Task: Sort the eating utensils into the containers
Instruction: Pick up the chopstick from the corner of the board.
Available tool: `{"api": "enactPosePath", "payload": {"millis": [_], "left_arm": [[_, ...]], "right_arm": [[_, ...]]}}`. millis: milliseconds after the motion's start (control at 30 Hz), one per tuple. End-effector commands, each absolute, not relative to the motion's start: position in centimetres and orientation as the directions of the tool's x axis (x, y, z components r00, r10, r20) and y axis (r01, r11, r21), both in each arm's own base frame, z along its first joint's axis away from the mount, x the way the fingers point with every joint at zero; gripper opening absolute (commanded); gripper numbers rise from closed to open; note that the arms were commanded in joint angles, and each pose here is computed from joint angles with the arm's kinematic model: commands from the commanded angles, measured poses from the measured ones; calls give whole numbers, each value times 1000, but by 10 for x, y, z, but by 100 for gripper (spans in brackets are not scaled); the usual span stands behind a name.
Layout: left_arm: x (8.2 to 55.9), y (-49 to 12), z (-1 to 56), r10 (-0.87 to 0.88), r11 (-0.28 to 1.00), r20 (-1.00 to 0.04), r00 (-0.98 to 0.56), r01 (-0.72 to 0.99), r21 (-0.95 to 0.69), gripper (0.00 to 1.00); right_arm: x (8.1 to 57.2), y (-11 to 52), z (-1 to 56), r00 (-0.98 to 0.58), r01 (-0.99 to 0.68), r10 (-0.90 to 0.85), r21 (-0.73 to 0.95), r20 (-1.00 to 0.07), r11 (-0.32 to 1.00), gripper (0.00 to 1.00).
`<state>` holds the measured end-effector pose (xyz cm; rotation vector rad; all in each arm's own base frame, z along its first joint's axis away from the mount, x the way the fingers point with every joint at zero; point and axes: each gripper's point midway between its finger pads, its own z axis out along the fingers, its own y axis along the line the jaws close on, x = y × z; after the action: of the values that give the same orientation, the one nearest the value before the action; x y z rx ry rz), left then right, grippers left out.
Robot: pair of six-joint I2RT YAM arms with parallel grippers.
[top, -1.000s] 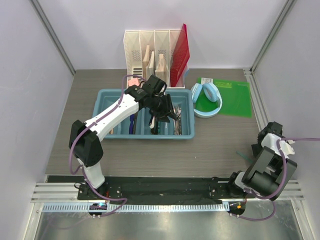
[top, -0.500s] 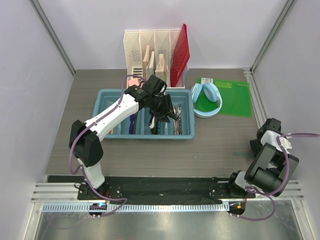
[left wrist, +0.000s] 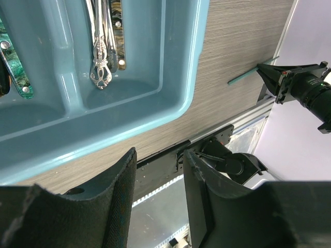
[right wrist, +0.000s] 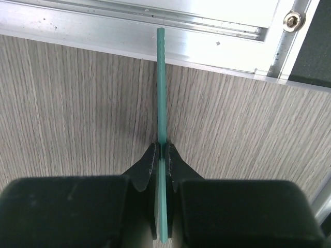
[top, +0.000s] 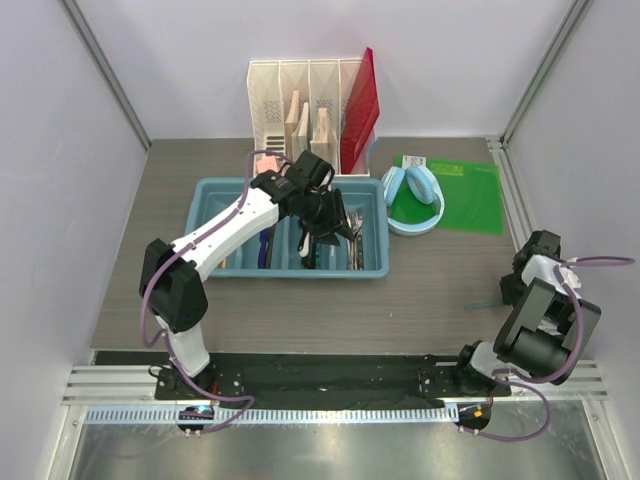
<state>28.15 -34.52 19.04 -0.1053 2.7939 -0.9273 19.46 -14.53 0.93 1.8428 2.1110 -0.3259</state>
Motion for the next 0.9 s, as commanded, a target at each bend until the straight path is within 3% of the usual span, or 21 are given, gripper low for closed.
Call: {"api": "enactPosePath", "payload": {"millis": [0,133,300,467,567,633,733,867], "left_arm": [[284,-348,198,-121,791,-184,-975,17,-612,42],[287,-349,202,-126,792,-197,-972,21,-611,42],[303,-333,209,-189,801,-217,-958,-22,-598,41],[322,-277,196,-325,824,-193,-926,-177,-537,40],[332,-237,206,-337,882,-327,-883,-175,-437,40],[329,-220,213,-344,895,-358,-868,-188,-405,41],[318,-199,205,-396,878,-307,-865,-259,-402,40],[277,-166,197,-395,897,-314,-863,-290,-333,40]], "right_arm": [[178,-109,-20,-215,976,950,-27,-228,214,1],[198,-104,-9,-310,948,921,-8,-237,317,1],[249,-104,39,-409,878,852,115,-325,465,1],[261,-82,68,-514,820,834,169,-200,547,1],[260,-84,93,-492,835,844,159,-214,527,1],[261,-76,106,-504,827,842,173,-194,534,1],[263,-69,131,-541,813,828,164,-146,559,1],[298,-34,189,-598,698,757,293,-262,653,1]]}}
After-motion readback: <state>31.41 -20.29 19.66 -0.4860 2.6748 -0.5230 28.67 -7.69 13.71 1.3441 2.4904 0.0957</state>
